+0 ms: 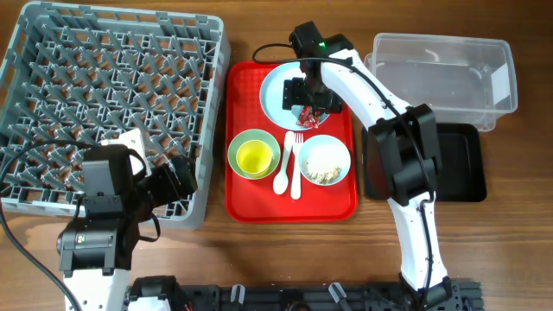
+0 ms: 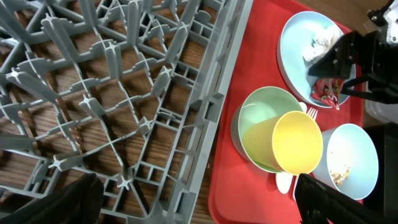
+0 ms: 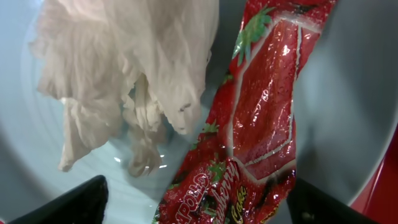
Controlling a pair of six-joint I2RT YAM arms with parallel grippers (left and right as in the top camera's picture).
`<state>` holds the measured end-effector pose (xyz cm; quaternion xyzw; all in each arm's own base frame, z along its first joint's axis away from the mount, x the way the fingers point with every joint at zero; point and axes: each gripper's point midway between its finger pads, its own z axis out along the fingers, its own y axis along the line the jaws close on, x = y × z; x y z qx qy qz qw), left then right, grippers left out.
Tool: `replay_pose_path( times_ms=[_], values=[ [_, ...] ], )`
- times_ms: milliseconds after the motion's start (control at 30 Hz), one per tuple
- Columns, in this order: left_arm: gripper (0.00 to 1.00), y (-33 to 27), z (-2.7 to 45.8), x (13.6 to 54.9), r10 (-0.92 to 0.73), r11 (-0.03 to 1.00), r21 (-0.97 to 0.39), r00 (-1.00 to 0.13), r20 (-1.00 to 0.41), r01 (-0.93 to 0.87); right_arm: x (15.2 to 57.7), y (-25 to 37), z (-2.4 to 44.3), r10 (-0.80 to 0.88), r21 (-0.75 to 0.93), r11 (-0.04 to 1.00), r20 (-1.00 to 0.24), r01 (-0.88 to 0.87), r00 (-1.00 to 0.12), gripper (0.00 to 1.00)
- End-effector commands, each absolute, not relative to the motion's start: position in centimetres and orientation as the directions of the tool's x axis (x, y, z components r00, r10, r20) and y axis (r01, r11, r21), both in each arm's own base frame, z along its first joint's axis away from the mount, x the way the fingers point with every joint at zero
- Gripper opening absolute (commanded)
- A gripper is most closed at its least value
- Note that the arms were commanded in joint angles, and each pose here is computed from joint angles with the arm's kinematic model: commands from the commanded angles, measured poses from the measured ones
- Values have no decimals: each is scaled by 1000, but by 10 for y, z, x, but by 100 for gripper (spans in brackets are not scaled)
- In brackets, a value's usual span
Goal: Sort waste into correct bins and load items into the dishwasher rack
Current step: 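Grasp the red wrapper and drop it into the clear bin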
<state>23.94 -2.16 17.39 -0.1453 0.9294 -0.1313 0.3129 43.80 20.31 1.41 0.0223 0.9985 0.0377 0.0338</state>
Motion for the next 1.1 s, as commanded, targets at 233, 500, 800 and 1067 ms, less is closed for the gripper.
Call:
replay_pose_path(
  times_ms=[233,500,800,1067],
  values=[
    [100,-20,182,242,-354,924,-333,-745,-566,-186,427,198,3,49,27,998,-19,48,-999,41],
    [100,-20,182,242,-354,924,-333,-745,-565,-186,423,198,3,48,29,998,-1,48,-999,8],
    [100,-20,182,242,-354,924,-333,-745,-566,-186,429,195,44,19,51,999,-72,15,-997,4],
    [100,-20,182,242,-354,924,-333,-745,-566,-186,457,150,160,135,143,985,-332,92,-934,4]
  ],
)
